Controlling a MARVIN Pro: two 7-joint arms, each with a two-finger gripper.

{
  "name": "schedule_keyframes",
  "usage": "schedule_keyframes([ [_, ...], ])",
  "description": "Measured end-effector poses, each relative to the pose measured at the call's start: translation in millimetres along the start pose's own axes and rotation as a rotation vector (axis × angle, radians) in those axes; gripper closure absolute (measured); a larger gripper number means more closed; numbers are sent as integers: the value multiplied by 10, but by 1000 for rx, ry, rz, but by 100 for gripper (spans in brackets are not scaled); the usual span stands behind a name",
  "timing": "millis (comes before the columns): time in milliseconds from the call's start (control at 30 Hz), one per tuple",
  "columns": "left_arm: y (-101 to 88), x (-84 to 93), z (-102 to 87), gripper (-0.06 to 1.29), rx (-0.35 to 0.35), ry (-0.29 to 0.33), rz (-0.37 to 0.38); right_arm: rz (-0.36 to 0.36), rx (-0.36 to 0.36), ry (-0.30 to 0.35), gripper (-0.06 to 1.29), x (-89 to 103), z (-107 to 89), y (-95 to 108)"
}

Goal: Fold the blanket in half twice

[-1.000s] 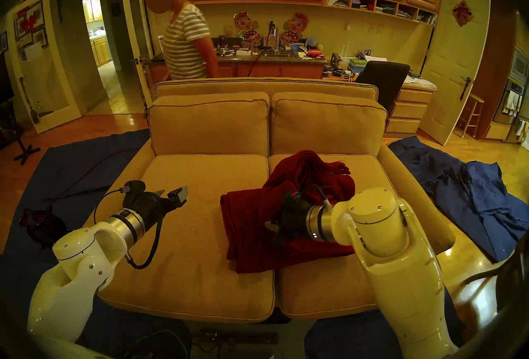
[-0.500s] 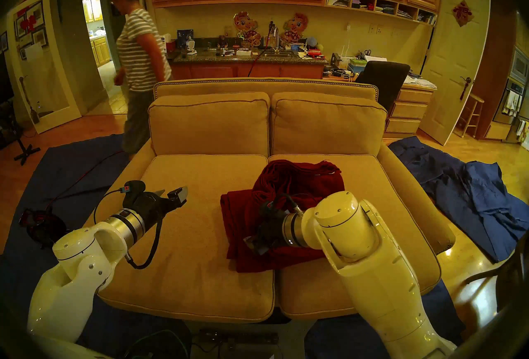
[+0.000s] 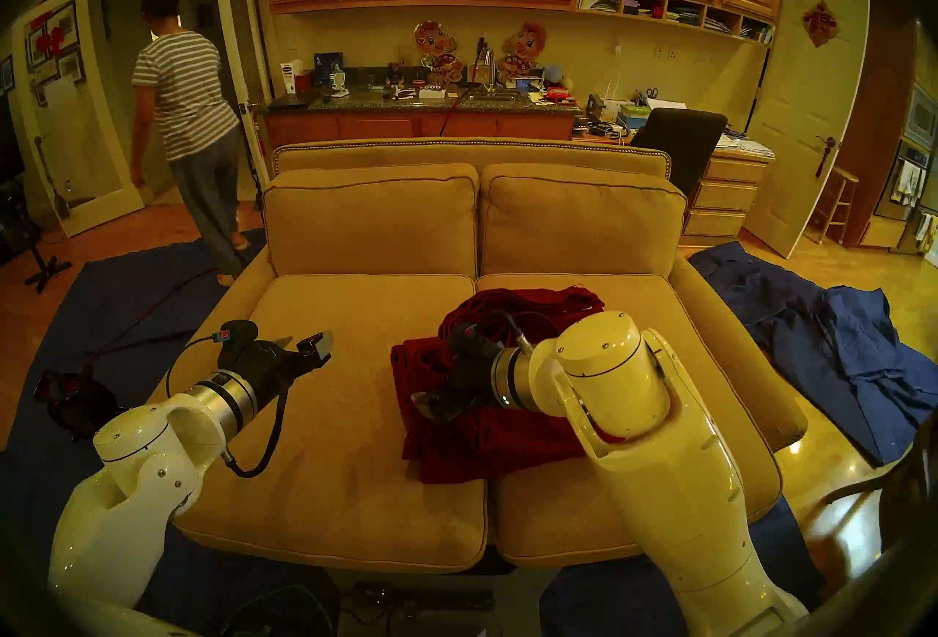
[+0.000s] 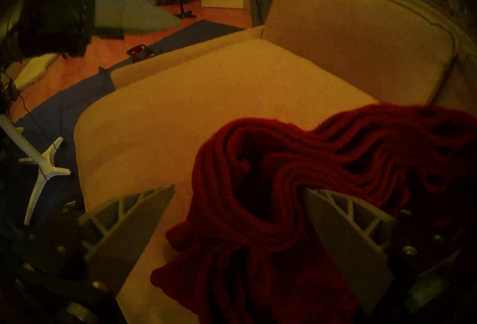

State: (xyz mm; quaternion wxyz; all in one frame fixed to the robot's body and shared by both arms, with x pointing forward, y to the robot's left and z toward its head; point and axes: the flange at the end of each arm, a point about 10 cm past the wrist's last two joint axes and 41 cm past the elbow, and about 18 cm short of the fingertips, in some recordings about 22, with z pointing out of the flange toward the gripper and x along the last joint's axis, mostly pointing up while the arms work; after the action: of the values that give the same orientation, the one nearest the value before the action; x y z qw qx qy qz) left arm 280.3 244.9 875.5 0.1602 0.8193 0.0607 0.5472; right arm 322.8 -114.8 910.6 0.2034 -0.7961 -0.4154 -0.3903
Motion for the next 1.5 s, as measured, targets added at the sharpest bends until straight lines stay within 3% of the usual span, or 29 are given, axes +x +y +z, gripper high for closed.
schedule_keyframes([
  [133,0,0,0,0,0,0,0,-2,-17,36,4,79,-128,50],
  [333,0,0,0,0,0,0,0,25,-94,62,4,80,-373,329],
  [600,0,0,0,0,0,0,0,84,-216,45,4,-129,-578,863],
  [867,0,0,0,0,0,0,0,38,-323,71,4,-267,-688,1237],
  [1067,0,0,0,0,0,0,0,-61,-355,118,1,-199,-759,1295],
  [1200,0,0,0,0,0,0,0,-107,-340,136,1,-180,-784,1292],
  [1500,0,0,0,0,0,0,0,-180,-296,101,1,-282,-743,1247],
])
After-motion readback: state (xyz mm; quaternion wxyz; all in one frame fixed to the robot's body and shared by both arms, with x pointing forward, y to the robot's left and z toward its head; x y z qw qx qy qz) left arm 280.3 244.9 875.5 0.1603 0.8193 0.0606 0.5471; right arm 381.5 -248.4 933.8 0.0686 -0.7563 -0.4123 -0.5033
